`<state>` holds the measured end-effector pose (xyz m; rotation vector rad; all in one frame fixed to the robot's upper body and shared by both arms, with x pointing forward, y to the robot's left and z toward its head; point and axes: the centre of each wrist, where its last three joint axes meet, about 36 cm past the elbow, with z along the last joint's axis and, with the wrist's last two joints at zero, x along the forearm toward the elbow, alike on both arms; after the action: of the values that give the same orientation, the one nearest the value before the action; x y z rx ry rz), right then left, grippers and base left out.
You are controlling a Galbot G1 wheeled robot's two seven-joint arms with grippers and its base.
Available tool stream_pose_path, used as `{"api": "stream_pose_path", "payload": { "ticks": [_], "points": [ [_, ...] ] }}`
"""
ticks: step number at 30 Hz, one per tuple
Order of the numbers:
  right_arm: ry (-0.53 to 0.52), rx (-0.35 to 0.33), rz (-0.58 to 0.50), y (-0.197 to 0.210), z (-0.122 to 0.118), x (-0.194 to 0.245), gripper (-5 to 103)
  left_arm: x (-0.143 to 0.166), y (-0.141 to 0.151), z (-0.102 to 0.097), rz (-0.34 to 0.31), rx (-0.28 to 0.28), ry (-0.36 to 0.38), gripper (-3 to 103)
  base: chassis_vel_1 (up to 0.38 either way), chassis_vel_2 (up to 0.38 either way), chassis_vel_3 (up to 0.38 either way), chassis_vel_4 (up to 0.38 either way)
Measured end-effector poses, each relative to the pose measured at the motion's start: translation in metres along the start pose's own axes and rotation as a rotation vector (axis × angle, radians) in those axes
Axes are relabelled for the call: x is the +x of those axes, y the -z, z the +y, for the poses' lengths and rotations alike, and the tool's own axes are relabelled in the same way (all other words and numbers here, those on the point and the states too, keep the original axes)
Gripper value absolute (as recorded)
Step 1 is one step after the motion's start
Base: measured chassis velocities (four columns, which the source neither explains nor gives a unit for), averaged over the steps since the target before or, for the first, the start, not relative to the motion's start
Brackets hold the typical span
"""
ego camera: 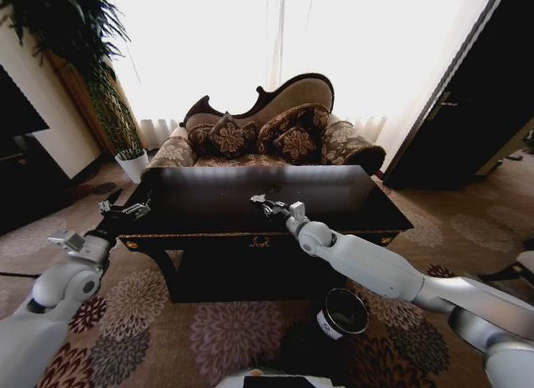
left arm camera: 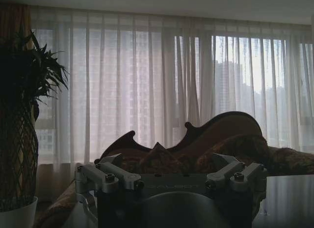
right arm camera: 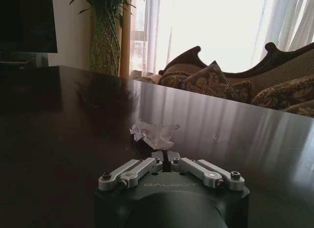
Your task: Move to the front of the table and place the trash on the table into the trash bin.
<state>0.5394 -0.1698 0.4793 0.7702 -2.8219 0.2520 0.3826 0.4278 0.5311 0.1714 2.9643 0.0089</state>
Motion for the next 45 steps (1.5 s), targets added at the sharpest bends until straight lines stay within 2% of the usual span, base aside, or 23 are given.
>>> {"api": "stream_pose_path", "payload": {
  "ticks": [1,13,14,16,18,19,20,23,24,27,28,30,31,32,33,36,37,38,39,42,43,45],
  "points": [
    [0.000,0.000,0.000,0.000,0.000,0.000,4,0.000,0.000,0.000,0.000,0.000,0.000,100,0.000,0.000,0.000,0.000],
    [0.004,0.000,-0.006,0.001,0.003,0.004,0,0.000,0.000,0.000,0.000,0.000,0.000,100,0.000,0.000,0.000,0.000],
    [0.003,0.002,-0.010,0.001,0.002,0.005,-3,0.000,0.000,0.000,0.000,0.000,0.000,100,0.000,0.000,0.000,0.000],
    [0.004,0.003,-0.016,0.002,0.002,0.007,7,0.000,0.000,0.000,0.000,0.000,0.000,100,0.000,0.000,0.000,0.000],
    [0.006,0.004,-0.020,0.003,0.001,0.008,7,0.000,0.000,0.000,0.000,0.000,0.000,100,0.000,0.000,0.000,0.000],
    [0.008,0.005,-0.024,0.004,0.001,0.009,18,0.000,0.000,0.000,0.000,0.000,0.000,100,0.000,0.000,0.000,0.000],
    [0.010,0.006,-0.028,0.005,0.001,0.011,23,0.000,0.000,0.000,0.000,0.000,0.000,100,0.000,0.000,0.000,0.000],
    [0.012,0.007,-0.034,0.007,-0.001,0.012,28,0.000,0.000,0.000,0.000,0.000,0.000,100,0.000,0.000,0.000,0.000],
    [0.012,0.007,-0.035,0.007,-0.001,0.012,39,0.000,0.000,0.000,0.000,0.000,0.000,100,0.000,0.000,0.000,0.000],
    [0.011,0.007,-0.035,0.006,-0.002,0.011,39,0.000,0.000,0.000,0.000,0.000,0.000,100,0.000,0.000,0.000,0.000],
    [0.011,0.008,-0.034,0.005,-0.002,0.010,51,0.000,0.000,0.000,0.000,0.000,0.000,100,0.000,0.000,0.000,0.000],
    [0.011,0.007,-0.034,0.005,-0.002,0.009,51,0.000,0.000,0.000,0.000,0.000,0.000,100,0.000,0.000,0.000,0.000],
    [0.012,0.006,-0.034,0.005,-0.002,0.008,62,0.000,0.000,0.000,0.000,0.000,0.000,100,0.000,0.000,0.000,0.000],
    [0.013,0.006,-0.034,0.005,-0.002,0.007,62,0.000,0.000,0.000,0.000,0.000,0.000,100,0.000,0.000,0.000,0.000],
    [0.020,0.006,-0.035,0.006,-0.002,0.005,73,0.000,0.000,0.000,0.000,0.000,0.000,100,0.000,0.000,0.000,0.000],
    [0.027,0.006,-0.035,0.007,-0.002,0.002,73,0.000,0.000,0.000,0.000,0.000,0.000,100,0.000,0.000,0.000,0.000],
    [0.032,0.006,-0.034,0.008,-0.002,0.000,83,0.000,0.000,0.000,0.000,0.000,0.000,100,0.000,0.000,0.000,0.000],
    [0.035,0.007,-0.033,0.009,-0.003,-0.002,83,0.000,0.000,0.000,0.000,0.000,0.000,100,0.000,0.000,0.000,0.000],
    [0.038,0.010,-0.032,0.010,-0.003,-0.005,93,0.000,0.000,0.000,0.000,0.000,0.000,100,0.000,0.000,0.000,0.000],
    [0.043,0.015,-0.032,0.011,-0.003,-0.010,93,0.000,0.000,0.000,0.000,0.000,0.000,100,0.000,0.000,0.000,0.000],
    [0.043,0.016,-0.031,0.011,-0.003,-0.011,99,0.000,0.000,0.000,0.000,0.000,0.000,100,0.000,0.000,0.000,0.000],
    [0.041,0.019,-0.027,0.010,-0.004,-0.018,100,0.000,0.000,0.000,0.000,0.000,0.000,100,0.000,0.000,0.000,0.000]
  ]
}}
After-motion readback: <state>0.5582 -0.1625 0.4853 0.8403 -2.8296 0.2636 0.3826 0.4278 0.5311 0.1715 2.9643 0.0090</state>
